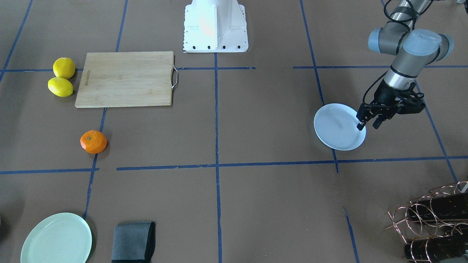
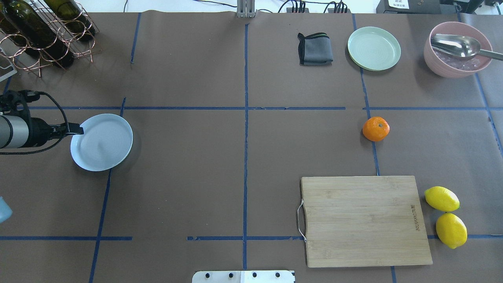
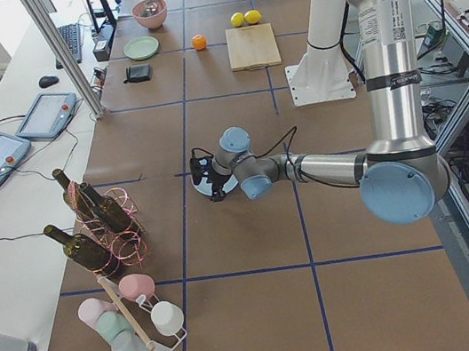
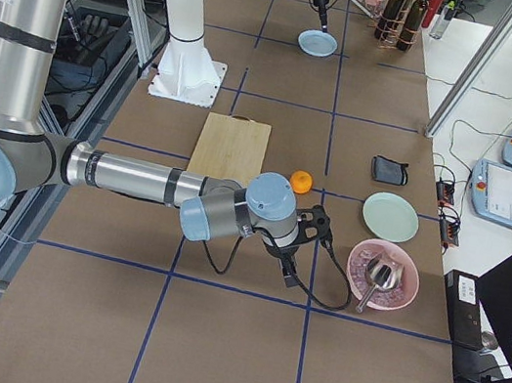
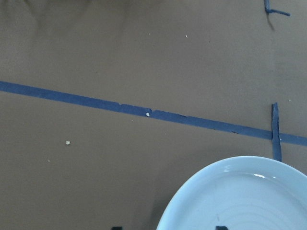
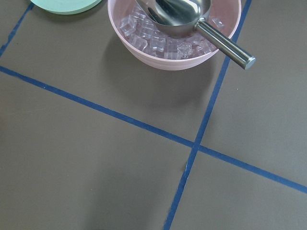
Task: Pick orange to plate
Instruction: 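Lower the left gripper to the edge of the light blue plate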
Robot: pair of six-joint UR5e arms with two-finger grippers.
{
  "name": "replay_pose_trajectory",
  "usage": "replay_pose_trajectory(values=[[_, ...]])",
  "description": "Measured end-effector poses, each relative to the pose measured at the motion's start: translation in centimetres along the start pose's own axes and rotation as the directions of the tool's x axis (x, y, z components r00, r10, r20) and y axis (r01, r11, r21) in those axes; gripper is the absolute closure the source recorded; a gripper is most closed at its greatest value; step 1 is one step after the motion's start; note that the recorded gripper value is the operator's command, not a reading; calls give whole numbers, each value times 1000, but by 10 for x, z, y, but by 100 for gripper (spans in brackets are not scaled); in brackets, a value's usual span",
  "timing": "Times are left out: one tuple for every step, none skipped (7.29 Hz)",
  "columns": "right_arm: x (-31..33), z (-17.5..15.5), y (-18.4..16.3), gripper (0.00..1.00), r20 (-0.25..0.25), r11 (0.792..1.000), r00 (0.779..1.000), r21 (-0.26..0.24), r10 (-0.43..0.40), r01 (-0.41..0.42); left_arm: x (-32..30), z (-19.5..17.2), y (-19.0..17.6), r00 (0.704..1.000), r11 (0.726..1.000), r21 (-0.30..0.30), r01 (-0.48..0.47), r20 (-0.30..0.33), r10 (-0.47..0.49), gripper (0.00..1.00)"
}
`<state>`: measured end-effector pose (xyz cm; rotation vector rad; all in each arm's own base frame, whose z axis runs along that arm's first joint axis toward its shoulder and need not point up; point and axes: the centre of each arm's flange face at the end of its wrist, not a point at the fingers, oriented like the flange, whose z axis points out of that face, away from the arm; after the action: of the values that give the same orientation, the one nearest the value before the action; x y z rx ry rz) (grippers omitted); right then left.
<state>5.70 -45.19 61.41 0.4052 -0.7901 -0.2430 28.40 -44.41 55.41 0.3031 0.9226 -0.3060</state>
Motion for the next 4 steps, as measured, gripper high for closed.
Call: replay_pose_trajectory(values=[[0,0,0,0,0,1000,1000,0,1,-1,0,5,3,1000,1000,-2,0,7,1,39],[0,0,0,0,0,1000,1000,-1,1,-1,-1,9,6,1000,1000,-8,-3,12,3,52],[1,1,1,0,0,1000,1000,-2,2,-2,0,11,9,1000,1000,-14,-7,13,7,92],[1,1,1,0,0,1000,1000,-2,2,-2,2,12,12,1000,1000,-18,-10,13,10,100]])
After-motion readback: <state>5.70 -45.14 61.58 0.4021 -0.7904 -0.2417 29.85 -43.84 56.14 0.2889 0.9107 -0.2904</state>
